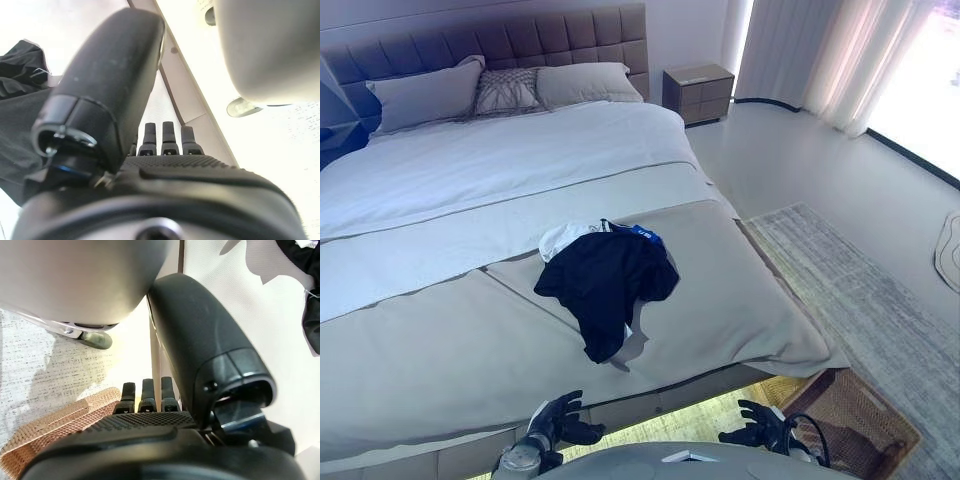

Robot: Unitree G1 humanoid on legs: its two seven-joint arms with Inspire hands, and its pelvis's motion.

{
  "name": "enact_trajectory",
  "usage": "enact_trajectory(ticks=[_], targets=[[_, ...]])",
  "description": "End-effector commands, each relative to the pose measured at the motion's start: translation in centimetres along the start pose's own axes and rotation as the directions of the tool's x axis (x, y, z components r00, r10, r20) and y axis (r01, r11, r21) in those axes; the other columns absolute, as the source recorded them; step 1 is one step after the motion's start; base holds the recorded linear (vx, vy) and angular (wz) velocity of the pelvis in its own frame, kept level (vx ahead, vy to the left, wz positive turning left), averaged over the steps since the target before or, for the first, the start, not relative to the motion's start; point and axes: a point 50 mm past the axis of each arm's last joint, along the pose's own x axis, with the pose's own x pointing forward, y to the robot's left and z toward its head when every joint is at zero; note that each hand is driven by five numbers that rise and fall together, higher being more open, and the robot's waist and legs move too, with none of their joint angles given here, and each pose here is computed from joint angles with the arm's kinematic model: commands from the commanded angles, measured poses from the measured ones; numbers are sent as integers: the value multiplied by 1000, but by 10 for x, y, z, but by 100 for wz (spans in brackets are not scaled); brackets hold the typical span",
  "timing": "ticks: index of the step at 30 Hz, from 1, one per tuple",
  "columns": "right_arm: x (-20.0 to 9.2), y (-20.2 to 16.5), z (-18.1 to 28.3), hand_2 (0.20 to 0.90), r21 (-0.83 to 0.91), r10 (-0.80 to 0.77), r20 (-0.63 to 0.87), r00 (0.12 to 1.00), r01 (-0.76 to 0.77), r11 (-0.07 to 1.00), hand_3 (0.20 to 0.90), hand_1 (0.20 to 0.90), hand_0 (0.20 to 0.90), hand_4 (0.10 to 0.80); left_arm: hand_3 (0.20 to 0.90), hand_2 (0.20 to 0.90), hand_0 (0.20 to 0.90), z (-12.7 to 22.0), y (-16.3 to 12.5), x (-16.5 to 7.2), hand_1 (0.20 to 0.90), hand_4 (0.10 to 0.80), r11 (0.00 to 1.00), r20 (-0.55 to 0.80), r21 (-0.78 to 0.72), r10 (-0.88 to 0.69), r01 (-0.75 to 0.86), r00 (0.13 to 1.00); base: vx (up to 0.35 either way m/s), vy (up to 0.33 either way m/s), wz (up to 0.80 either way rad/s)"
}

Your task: Pick up the clothes from the bed and place them into the basket

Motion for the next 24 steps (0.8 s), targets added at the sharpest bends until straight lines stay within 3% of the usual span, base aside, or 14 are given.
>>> enact_trajectory(ticks=[1,7,13,20,24], targets=[[5,8,22,900,6,2,56,998,-2,1000,900,900,900,800,900,900,900,24,0,8,900,800,999,49,37,6,-7,999,0,0,0],[5,12,16,900,-8,60,11,998,-60,998,900,900,900,800,900,900,900,21,4,7,900,800,1000,34,20,8,-8,999,0,0,0],[5,11,15,900,-71,54,-11,998,-55,996,900,900,900,800,900,900,900,17,0,7,900,800,994,-17,106,-32,34,999,0,0,0],[7,4,20,900,-97,-33,-4,999,33,995,900,900,900,800,900,900,900,21,-1,9,900,800,985,-19,167,-51,53,999,0,0,0],[8,-3,32,900,-151,-116,77,990,126,980,900,900,900,800,900,900,900,27,0,9,900,800,983,12,179,-34,31,999,0,0,0]])
